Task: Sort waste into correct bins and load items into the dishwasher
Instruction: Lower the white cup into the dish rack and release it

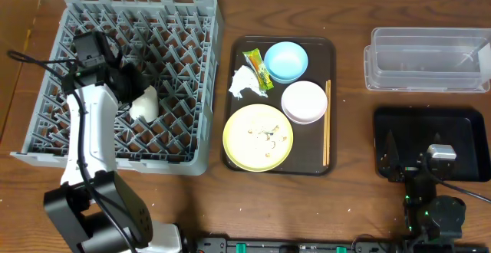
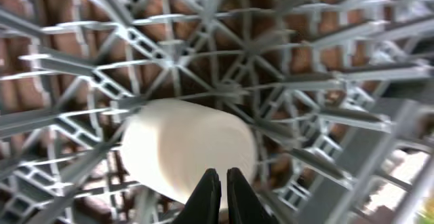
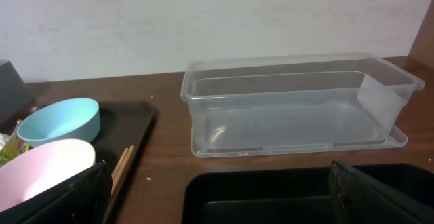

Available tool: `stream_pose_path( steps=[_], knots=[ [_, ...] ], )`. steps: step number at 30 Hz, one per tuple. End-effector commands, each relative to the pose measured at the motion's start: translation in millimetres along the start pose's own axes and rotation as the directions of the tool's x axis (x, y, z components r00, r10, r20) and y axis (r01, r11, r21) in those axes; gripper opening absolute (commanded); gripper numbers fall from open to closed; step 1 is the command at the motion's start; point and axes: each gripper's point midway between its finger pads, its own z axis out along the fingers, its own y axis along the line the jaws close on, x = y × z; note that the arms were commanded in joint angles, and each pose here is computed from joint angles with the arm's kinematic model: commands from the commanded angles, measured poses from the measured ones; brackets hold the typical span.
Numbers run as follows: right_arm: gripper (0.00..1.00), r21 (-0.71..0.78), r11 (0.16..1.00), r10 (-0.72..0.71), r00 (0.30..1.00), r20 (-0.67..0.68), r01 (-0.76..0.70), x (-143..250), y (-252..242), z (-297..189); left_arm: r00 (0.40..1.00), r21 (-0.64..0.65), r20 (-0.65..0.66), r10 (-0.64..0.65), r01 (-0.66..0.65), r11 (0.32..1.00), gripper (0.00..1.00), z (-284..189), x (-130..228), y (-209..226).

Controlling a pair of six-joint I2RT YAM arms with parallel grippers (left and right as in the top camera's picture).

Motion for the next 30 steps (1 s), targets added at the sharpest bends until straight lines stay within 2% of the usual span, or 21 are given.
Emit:
stream_pose_path(
  steps=[1, 6, 10, 14, 21, 25, 30],
  knots=[
    [0.99, 0.007, 1.0, 0.005, 1.0, -0.003, -0.005, 1, -2, 0, 0.999, 0.067, 0.004, 0.045, -0.046, 0.997, 0.08, -8, 2, -17],
    [0.99, 0.007, 1.0, 0.005, 1.0, -0.003, -0.005, 1, -2, 0, 0.996, 0.014, -0.009, 0.092, -0.091, 0.996, 0.08, 2, 4, -8],
    [0.99, 0.007, 1.0, 0.005, 1.0, -0.003, -0.005, 1, -2, 0, 0.993, -0.005, -0.077, 0.089, -0.089, 0.996, 0.07, 26, 14, -3],
    [0.99, 0.007, 1.0, 0.005, 1.0, -0.003, -0.005, 1, -2, 0, 0.992, -0.09, -0.093, 0.083, -0.092, 0.992, 0.08, 37, 15, 13],
    [0.99, 0.007, 1.0, 0.005, 1.0, -0.003, -0.005, 1, -2, 0, 0.998, -0.259, 0.058, 0.034, -0.018, 0.966, 0.08, -2, -8, 39],
    [0.99, 0.007, 1.0, 0.005, 1.0, -0.003, -0.005, 1, -2, 0, 0.991, -0.265, 0.125, 0.035, 0.0, 0.964, 0.08, -28, -16, 40],
    [0.99, 0.007, 1.0, 0.005, 1.0, -0.003, -0.005, 1, -2, 0, 0.992, -0.22, 0.123, 0.032, -0.004, 0.975, 0.08, -37, -11, 32]
  ],
)
